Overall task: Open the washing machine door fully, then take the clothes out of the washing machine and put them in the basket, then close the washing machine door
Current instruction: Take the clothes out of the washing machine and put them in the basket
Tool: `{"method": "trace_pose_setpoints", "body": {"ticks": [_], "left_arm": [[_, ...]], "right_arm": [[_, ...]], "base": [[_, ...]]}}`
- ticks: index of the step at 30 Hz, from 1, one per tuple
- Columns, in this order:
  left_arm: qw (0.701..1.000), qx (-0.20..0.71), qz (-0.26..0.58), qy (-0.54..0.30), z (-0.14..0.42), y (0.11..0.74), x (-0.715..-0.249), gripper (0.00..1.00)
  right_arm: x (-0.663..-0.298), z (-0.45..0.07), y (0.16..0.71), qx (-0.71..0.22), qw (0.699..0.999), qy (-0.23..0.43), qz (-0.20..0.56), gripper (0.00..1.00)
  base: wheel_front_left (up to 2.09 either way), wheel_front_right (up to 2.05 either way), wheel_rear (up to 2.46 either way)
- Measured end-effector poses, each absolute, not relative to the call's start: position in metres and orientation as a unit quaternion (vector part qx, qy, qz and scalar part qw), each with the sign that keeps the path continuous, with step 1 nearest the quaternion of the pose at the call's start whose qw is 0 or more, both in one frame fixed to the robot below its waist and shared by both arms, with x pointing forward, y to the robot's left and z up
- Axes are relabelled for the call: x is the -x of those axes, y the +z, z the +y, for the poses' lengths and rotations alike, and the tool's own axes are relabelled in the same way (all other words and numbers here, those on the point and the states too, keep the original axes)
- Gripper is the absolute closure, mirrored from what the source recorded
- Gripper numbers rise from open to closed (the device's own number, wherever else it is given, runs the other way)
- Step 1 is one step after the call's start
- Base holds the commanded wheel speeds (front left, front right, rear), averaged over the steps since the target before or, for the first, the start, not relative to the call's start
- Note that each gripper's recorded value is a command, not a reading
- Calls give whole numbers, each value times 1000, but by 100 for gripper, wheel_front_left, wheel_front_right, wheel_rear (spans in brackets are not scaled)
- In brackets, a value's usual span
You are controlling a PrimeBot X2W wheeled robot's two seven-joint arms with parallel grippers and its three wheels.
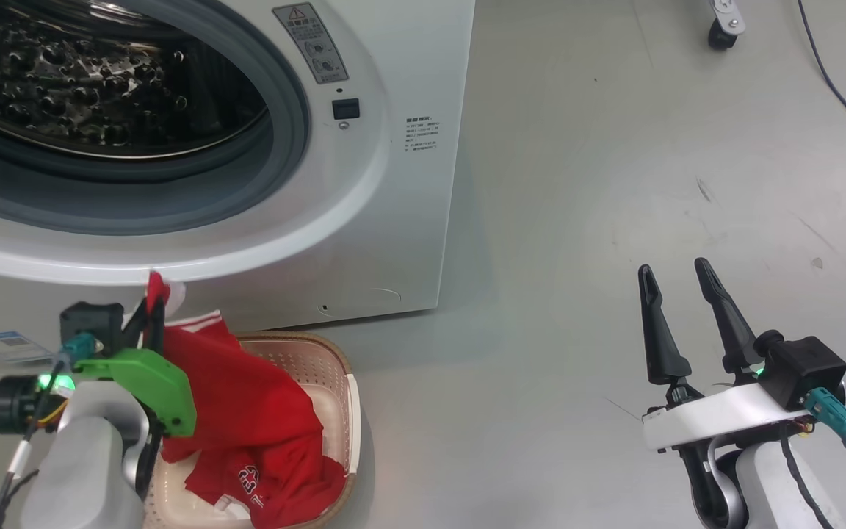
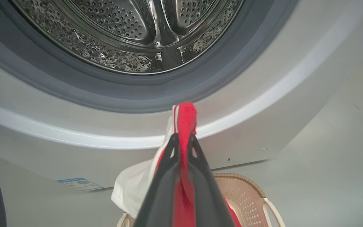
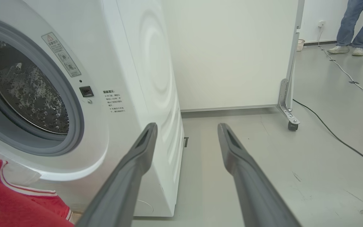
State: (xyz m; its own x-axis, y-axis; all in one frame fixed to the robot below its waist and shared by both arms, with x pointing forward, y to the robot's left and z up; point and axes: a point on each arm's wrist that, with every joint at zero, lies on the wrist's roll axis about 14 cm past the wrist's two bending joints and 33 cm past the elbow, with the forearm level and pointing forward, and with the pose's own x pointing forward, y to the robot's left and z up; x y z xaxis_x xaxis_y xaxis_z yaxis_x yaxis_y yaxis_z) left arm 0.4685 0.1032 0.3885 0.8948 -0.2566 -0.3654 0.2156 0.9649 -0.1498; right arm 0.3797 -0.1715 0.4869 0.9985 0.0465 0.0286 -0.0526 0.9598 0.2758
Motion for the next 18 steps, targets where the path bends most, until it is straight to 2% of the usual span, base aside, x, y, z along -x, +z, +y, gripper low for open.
{"method": "trace_pose_setpoints", "body": {"ticks": [8, 18], "left_arm": [[944, 24, 294, -145, 94, 330, -430, 100], [914, 3, 374, -159, 89, 282, -408, 100]], "right_arm": [[-378, -178, 480, -137, 990, 15, -1, 0], [-378, -186, 468, -133, 991, -1, 17, 0]], "base": [[0, 0, 0], [0, 0, 0]]}}
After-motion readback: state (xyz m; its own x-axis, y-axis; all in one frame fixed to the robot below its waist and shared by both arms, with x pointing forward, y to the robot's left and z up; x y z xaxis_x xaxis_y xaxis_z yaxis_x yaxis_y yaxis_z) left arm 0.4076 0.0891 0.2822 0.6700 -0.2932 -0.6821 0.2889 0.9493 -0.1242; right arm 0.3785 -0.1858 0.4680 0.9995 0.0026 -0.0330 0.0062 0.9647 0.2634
